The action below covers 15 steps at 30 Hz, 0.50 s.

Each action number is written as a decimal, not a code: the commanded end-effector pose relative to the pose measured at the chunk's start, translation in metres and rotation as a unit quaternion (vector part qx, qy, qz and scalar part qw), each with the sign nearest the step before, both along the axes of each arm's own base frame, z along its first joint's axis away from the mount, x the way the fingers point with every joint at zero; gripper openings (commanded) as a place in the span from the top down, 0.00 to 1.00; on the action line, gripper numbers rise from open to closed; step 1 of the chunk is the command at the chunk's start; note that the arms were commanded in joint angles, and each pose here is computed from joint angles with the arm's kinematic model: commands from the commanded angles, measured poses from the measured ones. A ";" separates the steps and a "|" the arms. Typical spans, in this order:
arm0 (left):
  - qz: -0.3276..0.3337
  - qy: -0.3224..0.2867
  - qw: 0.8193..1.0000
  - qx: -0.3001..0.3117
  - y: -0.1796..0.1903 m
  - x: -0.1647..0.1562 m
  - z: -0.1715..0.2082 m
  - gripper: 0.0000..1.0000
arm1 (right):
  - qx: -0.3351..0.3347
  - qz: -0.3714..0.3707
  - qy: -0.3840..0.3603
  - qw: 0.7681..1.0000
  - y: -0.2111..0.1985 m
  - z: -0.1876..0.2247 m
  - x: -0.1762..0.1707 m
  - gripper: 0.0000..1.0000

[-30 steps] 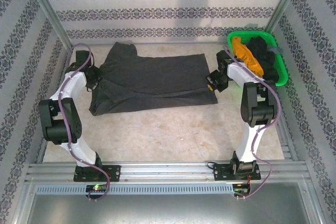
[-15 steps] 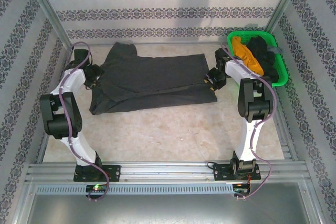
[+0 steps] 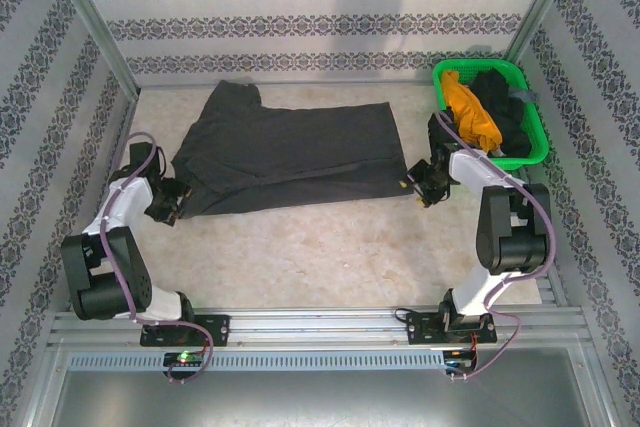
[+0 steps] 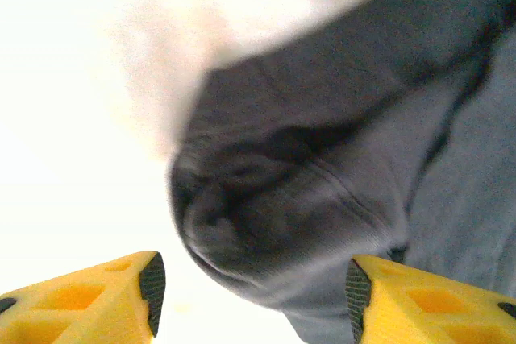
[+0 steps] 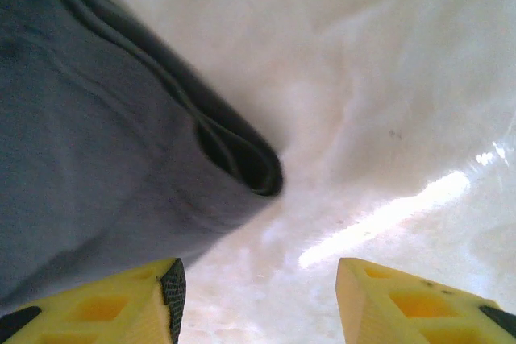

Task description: Fold and stack the t-shirts

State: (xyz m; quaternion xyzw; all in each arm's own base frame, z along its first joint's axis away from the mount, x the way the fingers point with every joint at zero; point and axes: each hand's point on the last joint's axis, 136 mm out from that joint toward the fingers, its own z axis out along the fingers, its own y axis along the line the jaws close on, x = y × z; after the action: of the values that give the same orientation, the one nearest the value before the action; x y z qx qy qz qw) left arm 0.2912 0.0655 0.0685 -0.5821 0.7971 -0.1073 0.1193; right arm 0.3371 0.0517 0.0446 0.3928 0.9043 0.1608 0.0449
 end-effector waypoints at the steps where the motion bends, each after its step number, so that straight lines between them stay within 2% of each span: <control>1: 0.047 -0.020 0.999 -0.019 0.009 0.008 0.004 0.41 | 0.012 0.019 -0.020 1.000 0.003 -0.004 0.009 0.47; 4: 0.058 -0.003 0.998 -0.038 0.006 0.007 -0.002 0.45 | 0.009 0.021 -0.009 1.000 0.003 -0.012 0.007 0.47; 8: 0.086 0.033 0.995 -0.041 0.005 -0.010 -0.009 0.58 | 0.007 0.018 -0.004 1.000 0.002 -0.018 0.010 0.49; 15: 0.107 0.059 0.992 -0.030 0.008 -0.025 -0.009 0.60 | 0.002 0.018 -0.002 1.000 0.002 -0.023 0.022 0.51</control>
State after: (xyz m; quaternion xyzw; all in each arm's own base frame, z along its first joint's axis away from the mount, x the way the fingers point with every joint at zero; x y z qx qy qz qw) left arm 0.2790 0.0700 0.0568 -0.6514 0.7479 -0.1030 0.0764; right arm 0.3469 0.0542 0.0201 0.3847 0.9080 0.1631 0.0313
